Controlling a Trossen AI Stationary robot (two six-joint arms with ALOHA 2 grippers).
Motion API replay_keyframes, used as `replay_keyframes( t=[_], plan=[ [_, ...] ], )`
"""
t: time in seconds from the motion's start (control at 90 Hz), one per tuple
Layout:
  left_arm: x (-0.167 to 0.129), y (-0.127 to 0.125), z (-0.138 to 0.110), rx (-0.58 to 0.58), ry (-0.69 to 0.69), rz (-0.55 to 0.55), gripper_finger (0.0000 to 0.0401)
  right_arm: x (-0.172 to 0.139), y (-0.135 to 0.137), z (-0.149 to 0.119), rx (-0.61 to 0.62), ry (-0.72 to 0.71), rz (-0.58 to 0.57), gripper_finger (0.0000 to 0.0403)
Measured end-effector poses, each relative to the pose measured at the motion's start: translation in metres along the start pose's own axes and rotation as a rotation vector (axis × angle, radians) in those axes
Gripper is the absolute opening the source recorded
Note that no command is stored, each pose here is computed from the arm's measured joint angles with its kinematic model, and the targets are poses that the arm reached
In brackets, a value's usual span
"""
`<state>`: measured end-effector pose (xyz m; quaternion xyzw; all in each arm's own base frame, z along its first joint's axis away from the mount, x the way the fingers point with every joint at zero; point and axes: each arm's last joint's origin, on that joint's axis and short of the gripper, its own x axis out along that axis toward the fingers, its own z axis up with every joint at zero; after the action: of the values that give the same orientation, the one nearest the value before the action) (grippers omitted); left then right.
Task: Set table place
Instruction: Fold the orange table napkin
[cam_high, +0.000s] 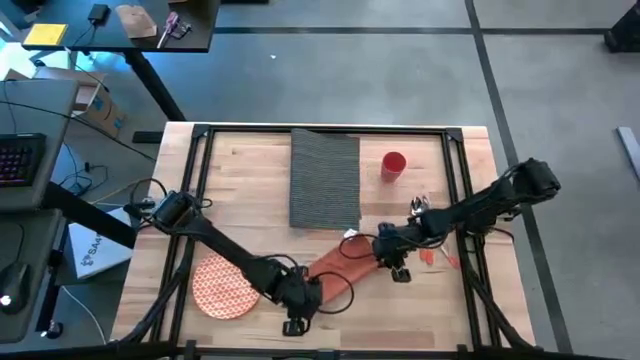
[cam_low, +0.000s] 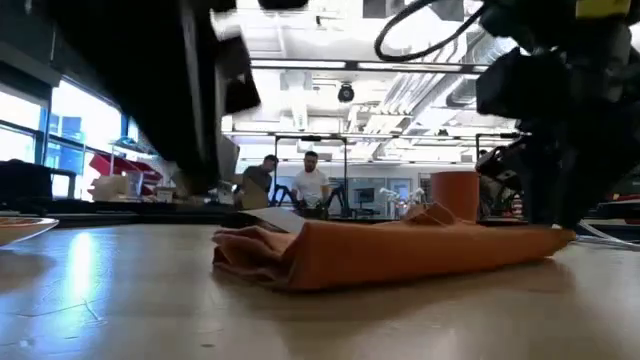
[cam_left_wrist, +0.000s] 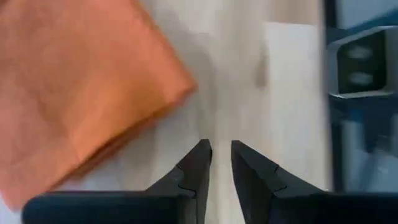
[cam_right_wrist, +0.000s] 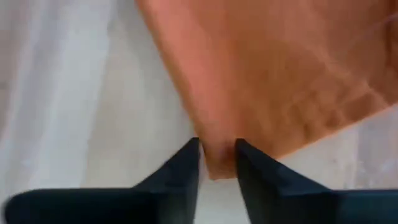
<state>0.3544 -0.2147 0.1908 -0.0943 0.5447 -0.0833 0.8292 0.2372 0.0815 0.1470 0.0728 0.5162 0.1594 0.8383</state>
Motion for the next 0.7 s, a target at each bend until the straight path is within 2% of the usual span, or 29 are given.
replay_keyframes(
  t=[0.1,0.211,0.333,0.433,0.522,0.611,0.7],
  plan=[
    [-0.022,0.003,0.014,-0.077,-0.068,0.052,0.0057,-0.021,0.008,0.012,0.009,-0.012,0.071,0.0160],
    [-0.027,0.028,0.039,-0.165,-0.170,0.074,0.0038,-0.050,0.015,0.019,0.038,-0.066,0.064,0.0184],
    [-0.008,0.064,0.062,-0.195,-0.250,0.094,0.0008,-0.083,0.019,0.020,0.085,-0.197,-0.020,0.0188],
    [0.012,0.092,0.077,-0.249,-0.304,0.084,0.0003,-0.108,0.019,0.017,0.101,-0.320,-0.116,0.0183],
    [0.040,0.111,0.078,-0.303,-0.273,0.064,0.0001,-0.128,0.020,0.012,0.106,-0.413,-0.164,0.0177],
    [0.068,0.125,0.067,-0.454,-0.186,0.072,0.0001,-0.143,0.021,0.005,0.121,-0.459,-0.179,0.0172],
    [0.071,0.123,0.060,-0.657,-0.131,0.099,0.0000,-0.154,0.021,-0.003,0.141,-0.481,-0.179,0.0167]
  ],
)
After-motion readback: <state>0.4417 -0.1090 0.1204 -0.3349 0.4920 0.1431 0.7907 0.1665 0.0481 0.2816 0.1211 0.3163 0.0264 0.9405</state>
